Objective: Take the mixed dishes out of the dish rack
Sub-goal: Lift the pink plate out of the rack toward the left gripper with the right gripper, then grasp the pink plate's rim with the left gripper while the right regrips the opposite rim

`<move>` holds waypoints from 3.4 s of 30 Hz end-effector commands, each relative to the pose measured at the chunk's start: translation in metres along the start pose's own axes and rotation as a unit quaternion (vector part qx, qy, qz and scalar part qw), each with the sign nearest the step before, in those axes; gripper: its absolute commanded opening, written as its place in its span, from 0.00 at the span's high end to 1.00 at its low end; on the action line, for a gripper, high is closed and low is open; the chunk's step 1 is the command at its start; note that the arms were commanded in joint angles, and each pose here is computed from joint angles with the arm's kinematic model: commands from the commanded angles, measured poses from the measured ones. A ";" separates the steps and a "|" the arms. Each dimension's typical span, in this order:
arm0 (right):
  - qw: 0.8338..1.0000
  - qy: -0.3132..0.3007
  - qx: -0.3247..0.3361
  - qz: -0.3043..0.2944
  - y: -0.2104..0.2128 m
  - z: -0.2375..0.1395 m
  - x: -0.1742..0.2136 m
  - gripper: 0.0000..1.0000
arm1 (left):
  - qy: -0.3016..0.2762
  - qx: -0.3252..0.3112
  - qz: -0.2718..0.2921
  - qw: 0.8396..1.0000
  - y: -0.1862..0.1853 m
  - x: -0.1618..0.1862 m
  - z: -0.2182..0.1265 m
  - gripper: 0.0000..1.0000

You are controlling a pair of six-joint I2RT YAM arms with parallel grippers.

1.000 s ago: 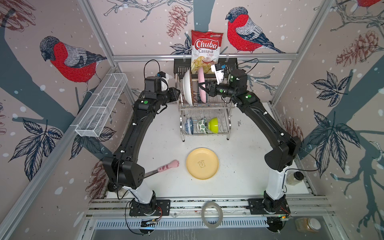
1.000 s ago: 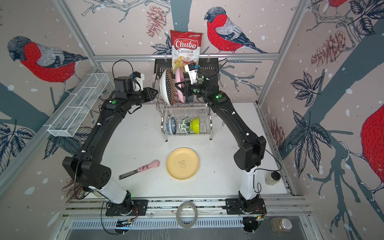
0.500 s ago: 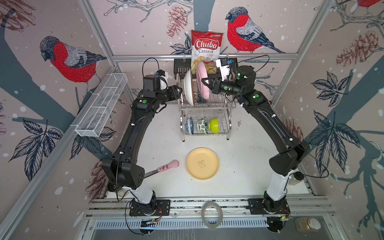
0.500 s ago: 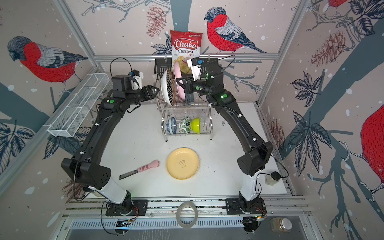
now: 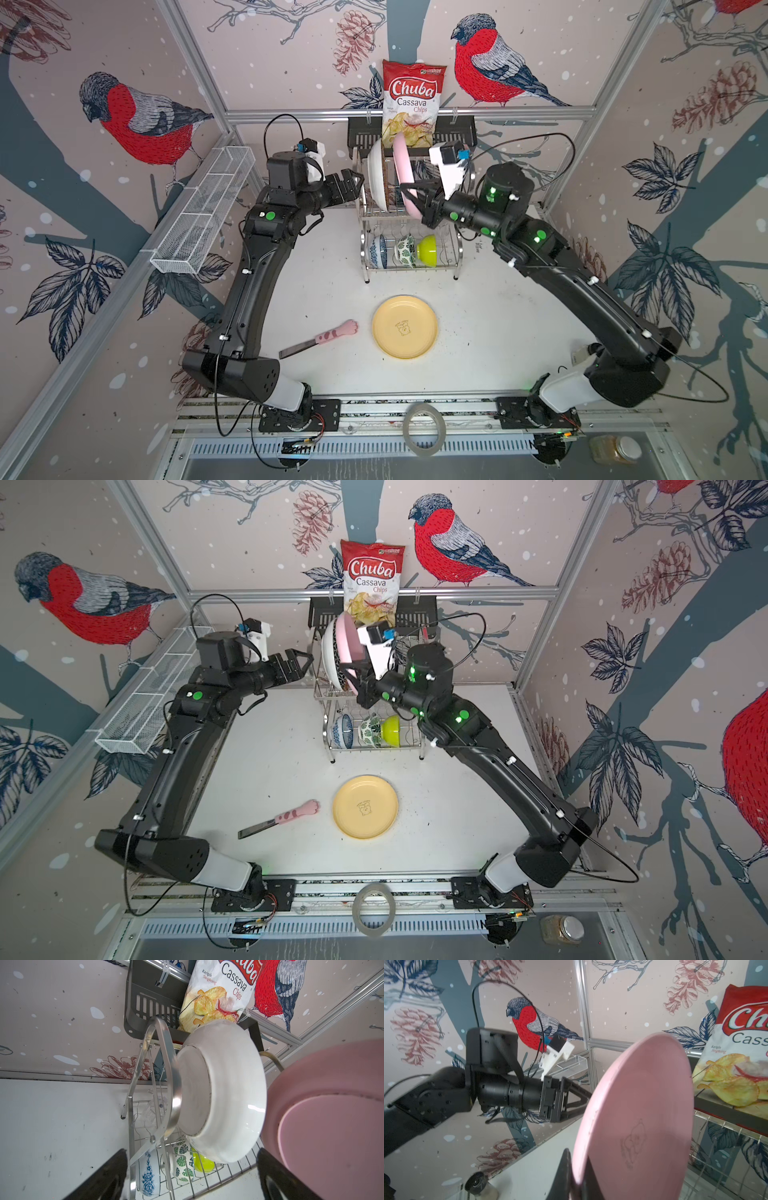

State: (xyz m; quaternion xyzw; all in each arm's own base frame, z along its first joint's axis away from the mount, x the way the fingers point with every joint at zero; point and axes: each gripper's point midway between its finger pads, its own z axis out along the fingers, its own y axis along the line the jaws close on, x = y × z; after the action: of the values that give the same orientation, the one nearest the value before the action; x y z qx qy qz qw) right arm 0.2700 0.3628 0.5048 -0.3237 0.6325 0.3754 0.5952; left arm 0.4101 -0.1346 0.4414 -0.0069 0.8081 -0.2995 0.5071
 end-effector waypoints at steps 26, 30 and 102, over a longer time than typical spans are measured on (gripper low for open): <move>0.944 0.177 0.030 -0.276 0.085 0.038 0.156 1.00 | 0.087 -0.005 -0.049 0.995 -0.011 0.044 -0.054 0.05; 0.937 0.169 0.045 -0.301 0.089 0.046 0.155 1.00 | 0.124 -0.010 -0.062 0.990 -0.002 0.071 -0.049 0.13; 0.964 0.119 -0.096 0.217 -0.044 0.019 0.141 0.88 | 0.126 0.116 -0.023 0.985 -0.037 0.083 -0.049 1.00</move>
State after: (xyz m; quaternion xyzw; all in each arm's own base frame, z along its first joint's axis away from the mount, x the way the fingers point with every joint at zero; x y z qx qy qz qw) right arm 0.3096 0.3581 0.3522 -0.2614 0.7280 0.5089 0.3778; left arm 0.3173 -0.1626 0.3924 0.0559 0.8433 -0.3837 0.3721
